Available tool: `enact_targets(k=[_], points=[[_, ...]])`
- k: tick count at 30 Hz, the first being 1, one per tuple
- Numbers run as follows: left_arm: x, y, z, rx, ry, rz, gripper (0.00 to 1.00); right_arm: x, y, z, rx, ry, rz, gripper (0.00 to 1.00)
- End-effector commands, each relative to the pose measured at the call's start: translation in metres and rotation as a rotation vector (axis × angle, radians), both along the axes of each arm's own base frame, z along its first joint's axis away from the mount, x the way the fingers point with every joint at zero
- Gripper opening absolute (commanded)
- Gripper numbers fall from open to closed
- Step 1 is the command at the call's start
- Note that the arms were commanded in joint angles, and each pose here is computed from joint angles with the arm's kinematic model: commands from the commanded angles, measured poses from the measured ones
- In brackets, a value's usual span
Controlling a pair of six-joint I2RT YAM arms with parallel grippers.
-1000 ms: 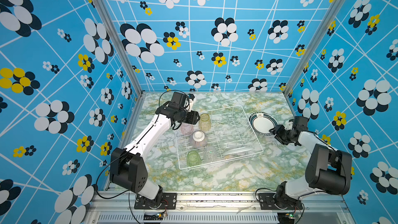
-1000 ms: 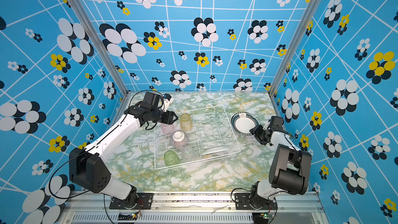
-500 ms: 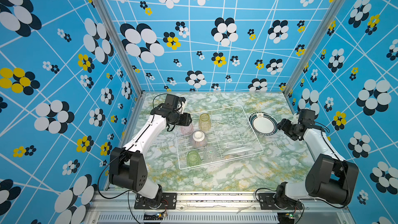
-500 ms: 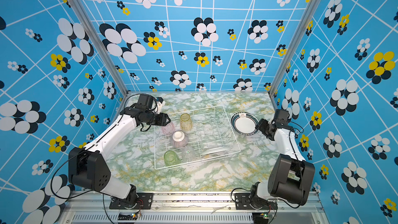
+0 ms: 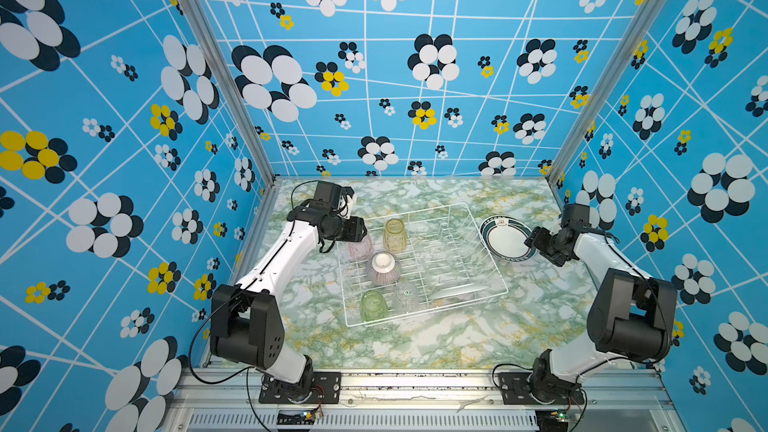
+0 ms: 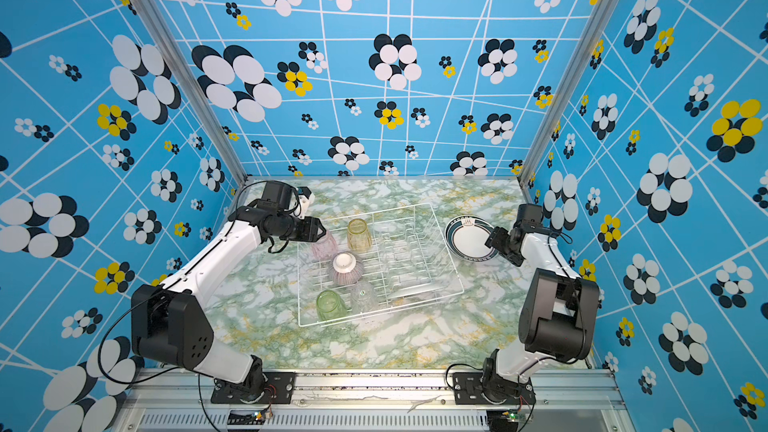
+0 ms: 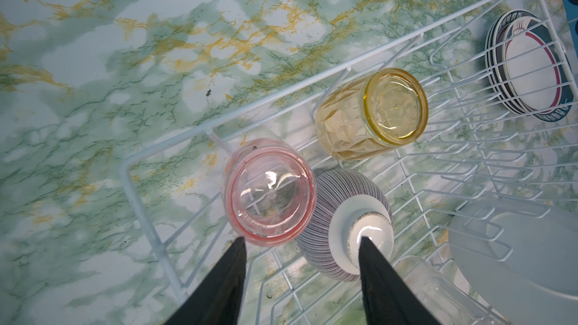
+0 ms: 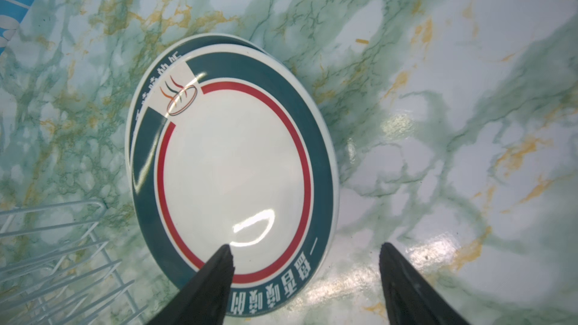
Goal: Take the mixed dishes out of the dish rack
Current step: 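Lower the plate onto the stacked plates and open the right gripper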
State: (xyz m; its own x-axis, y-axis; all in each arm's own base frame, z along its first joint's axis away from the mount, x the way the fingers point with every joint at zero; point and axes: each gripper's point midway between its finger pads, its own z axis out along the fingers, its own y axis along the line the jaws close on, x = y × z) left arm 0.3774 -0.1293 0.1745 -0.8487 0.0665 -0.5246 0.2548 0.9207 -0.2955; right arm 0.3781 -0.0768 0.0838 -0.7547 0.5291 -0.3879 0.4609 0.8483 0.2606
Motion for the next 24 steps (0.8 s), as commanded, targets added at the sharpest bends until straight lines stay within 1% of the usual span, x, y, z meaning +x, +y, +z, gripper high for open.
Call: enact_targets(k=[1,9,24], points=[[-0.004,0.004,-0.009,-0.010,0.031,0.015,0.59,-0.001,0.001,-0.011,-0.030,0.071,0.018,0.76],[-0.002,0.009,-0.011,-0.020,0.034,0.022,0.58,0.008,0.003,-0.017,-0.061,0.096,0.029,0.77],[-0.001,0.011,-0.009,-0.030,0.036,0.025,0.59,0.023,0.017,-0.019,-0.034,0.082,0.063,0.77]])
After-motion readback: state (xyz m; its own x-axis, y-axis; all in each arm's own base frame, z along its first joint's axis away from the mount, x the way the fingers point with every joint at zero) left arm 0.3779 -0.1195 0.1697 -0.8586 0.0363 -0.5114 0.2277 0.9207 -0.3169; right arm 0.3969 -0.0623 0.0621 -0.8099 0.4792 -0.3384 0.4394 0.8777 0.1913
